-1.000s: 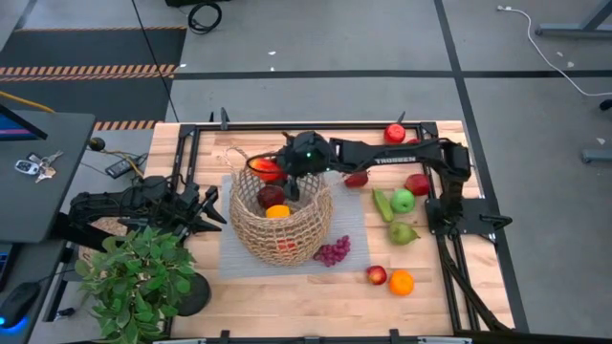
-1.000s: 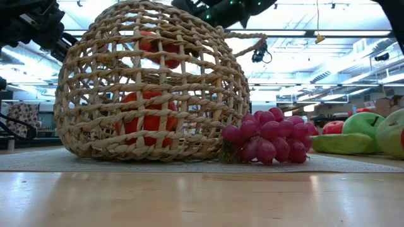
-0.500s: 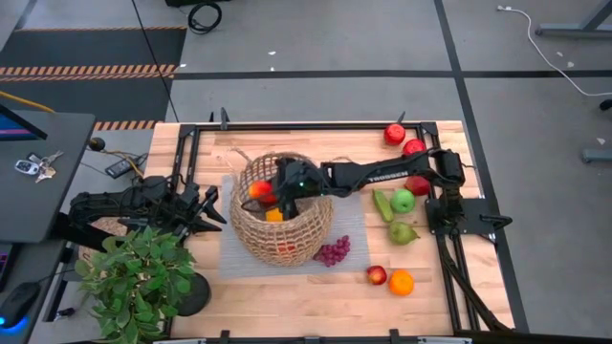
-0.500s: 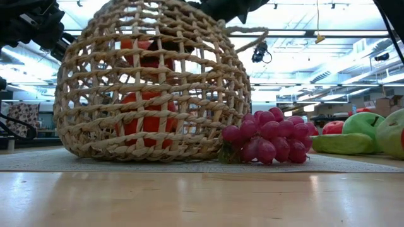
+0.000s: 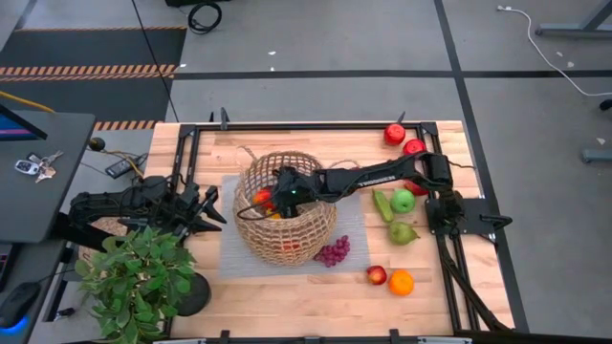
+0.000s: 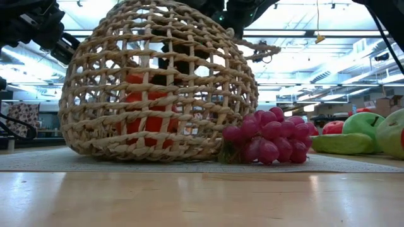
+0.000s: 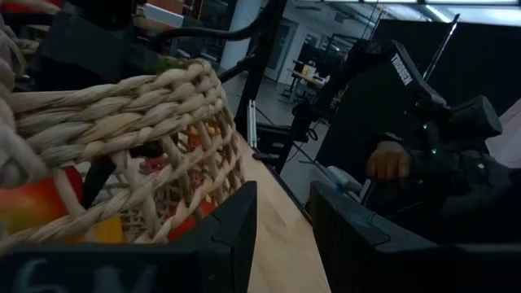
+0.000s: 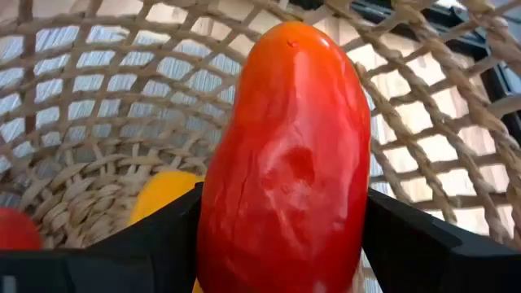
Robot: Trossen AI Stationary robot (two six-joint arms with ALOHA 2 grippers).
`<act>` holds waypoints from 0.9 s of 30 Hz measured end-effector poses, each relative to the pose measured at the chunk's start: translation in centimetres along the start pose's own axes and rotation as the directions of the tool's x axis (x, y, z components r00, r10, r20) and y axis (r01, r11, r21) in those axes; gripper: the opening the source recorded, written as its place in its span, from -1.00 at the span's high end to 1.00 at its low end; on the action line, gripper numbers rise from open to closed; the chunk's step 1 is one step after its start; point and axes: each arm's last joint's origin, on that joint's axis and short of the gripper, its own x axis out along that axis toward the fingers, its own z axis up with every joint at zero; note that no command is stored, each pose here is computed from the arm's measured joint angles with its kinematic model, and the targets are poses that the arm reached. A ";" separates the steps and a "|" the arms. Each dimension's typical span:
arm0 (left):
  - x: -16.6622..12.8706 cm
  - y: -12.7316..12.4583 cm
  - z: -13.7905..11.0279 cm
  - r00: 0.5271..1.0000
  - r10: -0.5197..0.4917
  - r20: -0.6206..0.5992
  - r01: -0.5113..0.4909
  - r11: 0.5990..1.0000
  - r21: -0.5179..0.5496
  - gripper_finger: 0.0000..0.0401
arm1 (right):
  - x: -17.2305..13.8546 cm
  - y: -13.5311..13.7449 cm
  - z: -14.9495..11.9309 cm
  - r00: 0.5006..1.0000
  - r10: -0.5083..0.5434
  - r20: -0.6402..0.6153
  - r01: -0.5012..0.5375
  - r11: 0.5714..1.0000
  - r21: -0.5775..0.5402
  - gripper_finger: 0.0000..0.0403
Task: Build produce basket
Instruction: Put the red mango into the brown basket, then put the cucumber into the brown basket
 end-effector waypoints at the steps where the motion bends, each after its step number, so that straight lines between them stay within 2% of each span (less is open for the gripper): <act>1: 0.0 0.0 0.0 1.000 -0.001 0.000 0.001 1.000 0.000 0.40 | 0.0 0.0 -0.1 1.000 0.002 -0.011 -0.002 1.000 -0.001 -0.45; 7: 0.0 0.0 0.0 1.000 0.000 0.000 0.000 1.000 0.000 0.40 | -0.1 0.1 -0.3 0.999 0.007 -0.036 -0.007 1.000 -0.003 -0.49; 14: 0.0 0.0 0.0 1.000 0.000 0.000 0.000 1.000 -0.001 0.40 | -0.4 -0.1 -0.2 0.999 -0.022 -0.039 0.022 1.000 -0.004 -0.74; 18: 0.0 0.0 0.0 1.000 0.000 0.000 0.000 1.000 0.000 0.40 | -1.9 -0.7 1.6 0.996 -0.090 0.008 0.090 0.996 0.003 -0.83; 23: 0.0 0.0 0.0 1.000 0.000 0.000 0.000 1.000 0.000 0.40 | -4.3 -1.9 4.6 0.978 -0.190 0.091 0.188 0.982 0.030 -0.85; 27: 0.0 0.0 0.0 1.000 0.000 0.000 0.000 1.000 0.000 0.40 | -6.7 -3.1 7.0 0.925 -0.356 0.137 0.347 0.934 0.081 -0.85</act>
